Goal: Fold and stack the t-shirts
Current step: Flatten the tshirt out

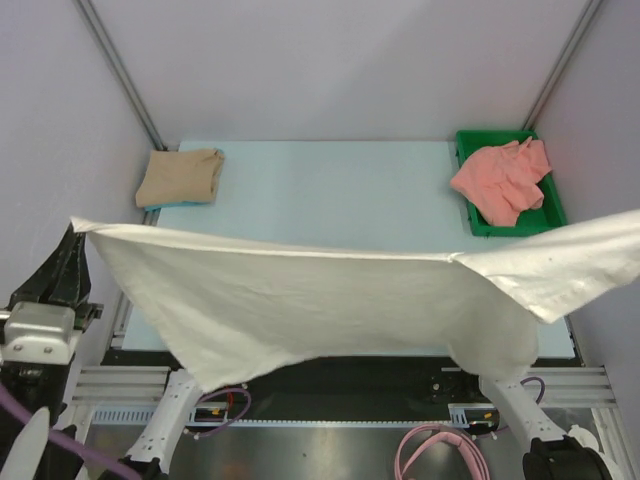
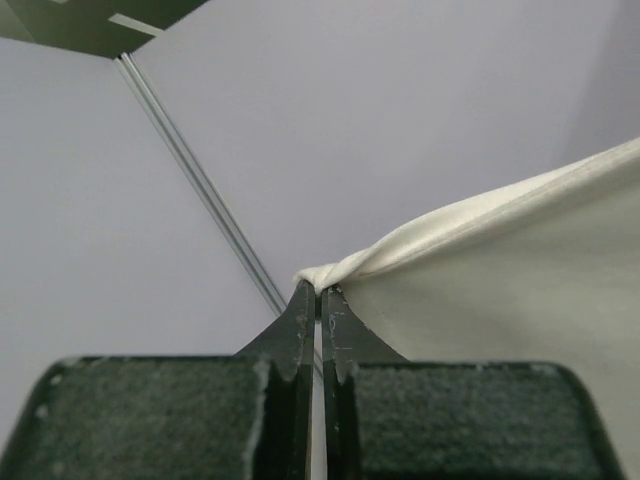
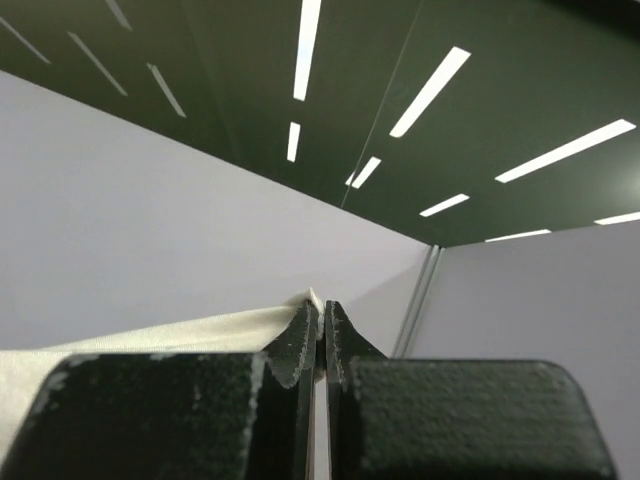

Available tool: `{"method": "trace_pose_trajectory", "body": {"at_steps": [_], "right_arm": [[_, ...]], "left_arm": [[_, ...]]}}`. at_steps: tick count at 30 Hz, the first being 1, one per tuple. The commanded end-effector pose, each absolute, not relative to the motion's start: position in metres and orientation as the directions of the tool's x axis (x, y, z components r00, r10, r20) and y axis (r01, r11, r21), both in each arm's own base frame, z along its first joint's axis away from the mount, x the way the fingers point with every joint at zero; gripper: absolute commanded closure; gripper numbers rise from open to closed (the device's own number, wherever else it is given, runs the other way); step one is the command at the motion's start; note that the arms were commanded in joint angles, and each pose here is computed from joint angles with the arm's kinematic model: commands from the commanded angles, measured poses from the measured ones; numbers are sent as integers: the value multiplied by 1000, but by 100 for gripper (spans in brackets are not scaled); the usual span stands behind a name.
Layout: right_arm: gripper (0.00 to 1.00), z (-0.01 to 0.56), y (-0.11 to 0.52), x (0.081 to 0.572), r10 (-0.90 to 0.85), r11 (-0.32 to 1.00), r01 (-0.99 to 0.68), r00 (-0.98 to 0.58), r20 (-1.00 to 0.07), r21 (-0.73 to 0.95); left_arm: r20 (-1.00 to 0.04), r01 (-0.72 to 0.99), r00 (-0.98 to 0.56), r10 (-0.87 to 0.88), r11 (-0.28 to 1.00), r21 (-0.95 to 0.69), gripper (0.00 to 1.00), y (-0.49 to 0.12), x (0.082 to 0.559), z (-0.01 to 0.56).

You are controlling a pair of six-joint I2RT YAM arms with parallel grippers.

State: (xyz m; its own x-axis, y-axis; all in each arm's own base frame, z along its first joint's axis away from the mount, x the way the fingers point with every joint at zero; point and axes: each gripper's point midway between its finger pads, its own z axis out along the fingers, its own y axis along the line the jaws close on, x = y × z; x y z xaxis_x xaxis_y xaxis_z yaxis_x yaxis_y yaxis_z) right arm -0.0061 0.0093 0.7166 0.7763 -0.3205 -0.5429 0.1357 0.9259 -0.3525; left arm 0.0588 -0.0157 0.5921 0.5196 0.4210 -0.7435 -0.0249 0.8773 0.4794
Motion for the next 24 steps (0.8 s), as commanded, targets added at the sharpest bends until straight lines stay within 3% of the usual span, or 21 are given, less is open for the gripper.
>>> {"method": "trace_pose_trajectory", "body": {"at_steps": [1,4,7,11,15,19,21,24], "right_arm": [[100,687,10,65,-364,912,108,657,-660,-395],[100,670,13,97,-388,900,101,627,-676,-423],[100,620,18,164,-428,880,65,538,-726,-470],[100,518,28,257,-466,854,-37,392,-794,-519],[100,393,34,340,-485,839,-203,140,-863,-505],[100,340,26,397,-534,824,-153,114,-838,-546],[100,303,27,425,-550,814,-185,58,-833,-550],[100,298,25,460,-550,819,-169,37,-834,-548]], "left_arm": [[-783,-84,408,470,873,480,100,1,92,574],[-800,-71,349,488,865,497,99,3,126,550],[-834,5,204,512,852,524,100,2,185,485],[-844,103,60,533,838,536,100,-2,245,400],[-828,168,-69,557,824,540,100,-2,297,315],[-787,221,-179,591,803,553,100,2,346,240],[-774,226,-202,600,798,559,100,3,361,224],[-761,206,-237,604,797,568,100,9,394,207]]}}
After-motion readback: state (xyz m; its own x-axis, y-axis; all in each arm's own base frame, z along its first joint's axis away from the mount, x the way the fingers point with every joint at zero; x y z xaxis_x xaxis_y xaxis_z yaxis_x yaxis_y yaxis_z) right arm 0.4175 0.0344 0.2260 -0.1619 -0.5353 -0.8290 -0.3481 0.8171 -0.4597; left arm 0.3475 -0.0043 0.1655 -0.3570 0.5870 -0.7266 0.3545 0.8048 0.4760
